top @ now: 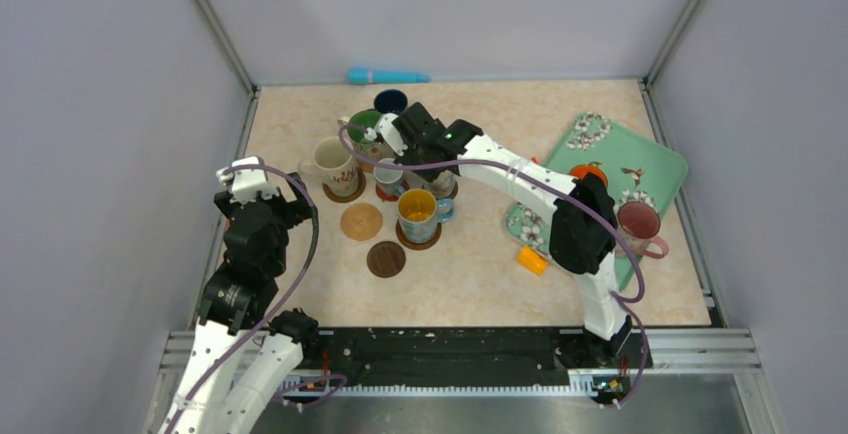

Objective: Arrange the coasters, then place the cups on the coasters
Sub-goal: Place the cup on the coaster.

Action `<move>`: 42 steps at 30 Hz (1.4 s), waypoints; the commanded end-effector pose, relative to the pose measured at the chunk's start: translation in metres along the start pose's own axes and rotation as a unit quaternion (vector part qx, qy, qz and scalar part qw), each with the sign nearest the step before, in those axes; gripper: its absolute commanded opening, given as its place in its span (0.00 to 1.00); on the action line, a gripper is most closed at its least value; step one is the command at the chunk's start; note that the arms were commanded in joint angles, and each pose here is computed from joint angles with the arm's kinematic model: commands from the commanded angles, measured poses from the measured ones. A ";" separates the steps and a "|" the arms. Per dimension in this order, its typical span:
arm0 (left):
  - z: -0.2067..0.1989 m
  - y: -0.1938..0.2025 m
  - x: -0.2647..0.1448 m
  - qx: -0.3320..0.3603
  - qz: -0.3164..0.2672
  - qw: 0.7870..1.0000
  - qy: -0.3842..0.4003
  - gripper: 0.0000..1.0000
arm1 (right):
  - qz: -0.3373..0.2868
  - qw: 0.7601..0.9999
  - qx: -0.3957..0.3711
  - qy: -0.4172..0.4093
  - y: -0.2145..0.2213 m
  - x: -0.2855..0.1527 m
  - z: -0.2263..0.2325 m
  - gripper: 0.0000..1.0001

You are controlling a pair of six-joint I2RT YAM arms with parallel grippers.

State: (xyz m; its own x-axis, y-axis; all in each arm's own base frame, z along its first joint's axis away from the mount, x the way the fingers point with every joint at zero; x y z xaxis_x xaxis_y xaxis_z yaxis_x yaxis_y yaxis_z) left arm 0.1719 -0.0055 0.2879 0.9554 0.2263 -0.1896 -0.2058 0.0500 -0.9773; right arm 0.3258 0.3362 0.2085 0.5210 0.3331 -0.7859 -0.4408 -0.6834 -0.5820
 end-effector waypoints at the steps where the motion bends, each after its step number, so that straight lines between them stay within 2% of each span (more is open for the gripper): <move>1: 0.001 -0.009 0.000 -0.010 -0.026 1.000 -0.001 0.98 | -0.067 0.997 -0.005 0.034 -0.035 -0.022 -0.010 0.02; 13: 0.001 -0.009 0.000 -0.010 -0.027 1.000 -0.002 0.98 | -0.071 0.997 -0.007 0.032 -0.036 -0.025 -0.004 0.20; 42: 0.002 -0.010 -0.002 -0.014 -0.033 0.999 0.000 0.98 | -0.033 0.999 -0.037 0.011 -0.022 -0.032 0.001 0.13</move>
State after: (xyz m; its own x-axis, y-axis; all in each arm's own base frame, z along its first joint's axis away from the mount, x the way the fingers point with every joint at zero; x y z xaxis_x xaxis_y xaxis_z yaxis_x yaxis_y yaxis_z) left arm 0.1691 -0.0046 0.2907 0.9594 0.2247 -0.1705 -0.1847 0.0436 -0.9818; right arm 0.3233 0.3402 0.2189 0.5420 0.3274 -0.7739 -0.3909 -0.7170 -0.5771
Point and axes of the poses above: each gripper's point midway between its finger pads, its own x axis out along the fingers, its own z axis along the line the jaws close on, y = z × x, the point moved 7 cm from there along -x, back along the fingers, and after that the axes turned 11 degrees about x, right-handed, at the moved point
